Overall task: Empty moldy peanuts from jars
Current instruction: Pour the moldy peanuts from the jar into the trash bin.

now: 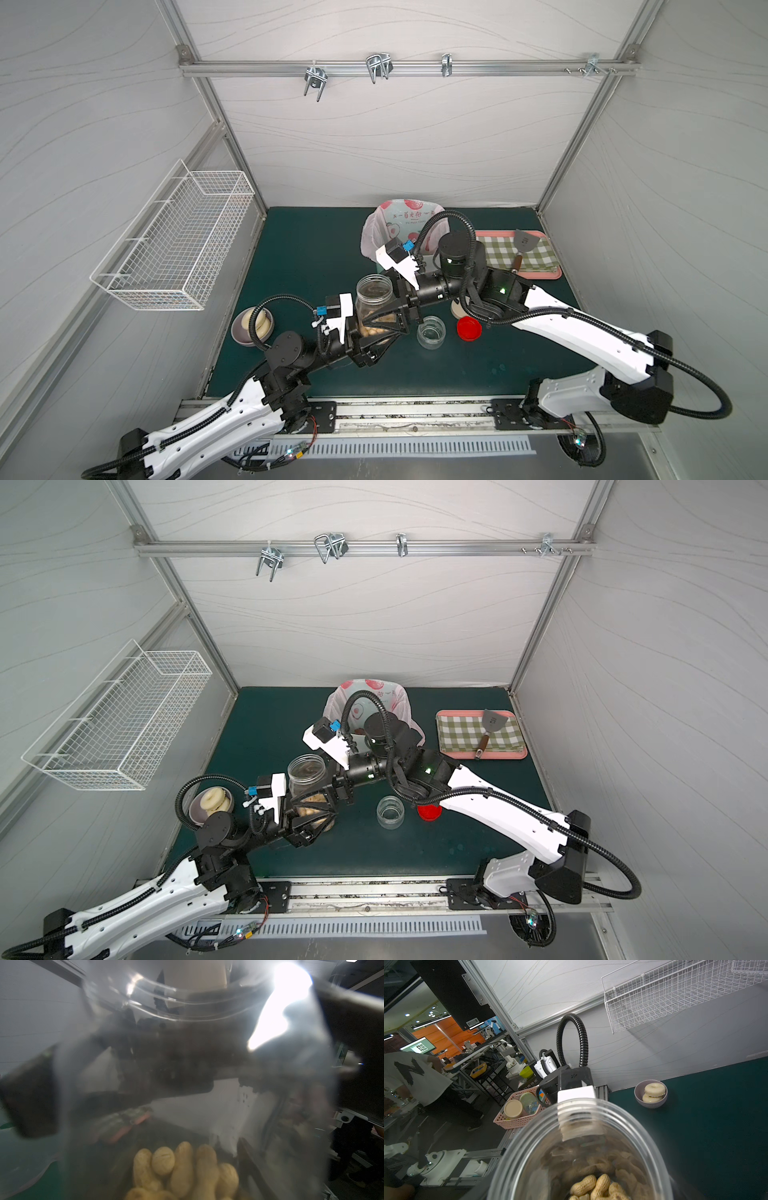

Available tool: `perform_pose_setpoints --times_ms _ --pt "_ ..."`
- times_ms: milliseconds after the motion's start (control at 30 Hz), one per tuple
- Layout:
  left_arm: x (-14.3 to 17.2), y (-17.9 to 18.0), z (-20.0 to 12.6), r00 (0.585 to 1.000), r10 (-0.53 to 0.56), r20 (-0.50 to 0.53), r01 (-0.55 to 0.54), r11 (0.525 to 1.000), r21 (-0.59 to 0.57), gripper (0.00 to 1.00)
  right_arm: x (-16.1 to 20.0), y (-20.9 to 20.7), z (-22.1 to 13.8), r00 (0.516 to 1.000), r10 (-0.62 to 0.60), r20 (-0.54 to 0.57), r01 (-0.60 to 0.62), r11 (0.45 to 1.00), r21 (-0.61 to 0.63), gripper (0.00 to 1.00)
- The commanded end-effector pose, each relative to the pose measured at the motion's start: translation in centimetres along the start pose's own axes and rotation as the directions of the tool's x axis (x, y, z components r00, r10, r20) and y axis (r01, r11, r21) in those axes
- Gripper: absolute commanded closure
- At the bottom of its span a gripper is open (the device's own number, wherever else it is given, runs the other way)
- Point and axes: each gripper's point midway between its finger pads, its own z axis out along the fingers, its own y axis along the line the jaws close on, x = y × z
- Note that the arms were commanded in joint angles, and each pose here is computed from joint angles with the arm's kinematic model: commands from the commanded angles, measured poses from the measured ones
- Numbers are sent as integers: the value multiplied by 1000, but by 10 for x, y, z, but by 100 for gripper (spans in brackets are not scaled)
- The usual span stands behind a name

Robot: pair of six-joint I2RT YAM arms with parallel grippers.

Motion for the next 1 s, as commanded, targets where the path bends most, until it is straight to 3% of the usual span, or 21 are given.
perform_pose_setpoints --times_ms 0,433,767,800,867,967 --pt "-39 -13 -2 992 32 119 -36 999 31 73 -8 6 4 999 -15 43 16 1000 -23 18" --pt "-38 -12 -3 992 39 120 -42 999 24 73 -12 11 13 997 14 79 -9 998 -66 25" --pt "-36 -10 -3 993 42 113 -44 999 15 73 -10 17 23 997 36 73 -29 994 -102 24" --pt "-36 -10 -3 993 43 110 -45 999 13 72 -9 16 24 997 34 72 -26 994 -103 29" --pt "-35 -9 -3 994 46 103 -47 999 7 65 -8 15 24 997 38 67 -32 995 -98 42" --pt "-35 -8 -4 994 54 97 -54 999 -6 42 -5 11 22 998 33 59 -30 998 -63 57"
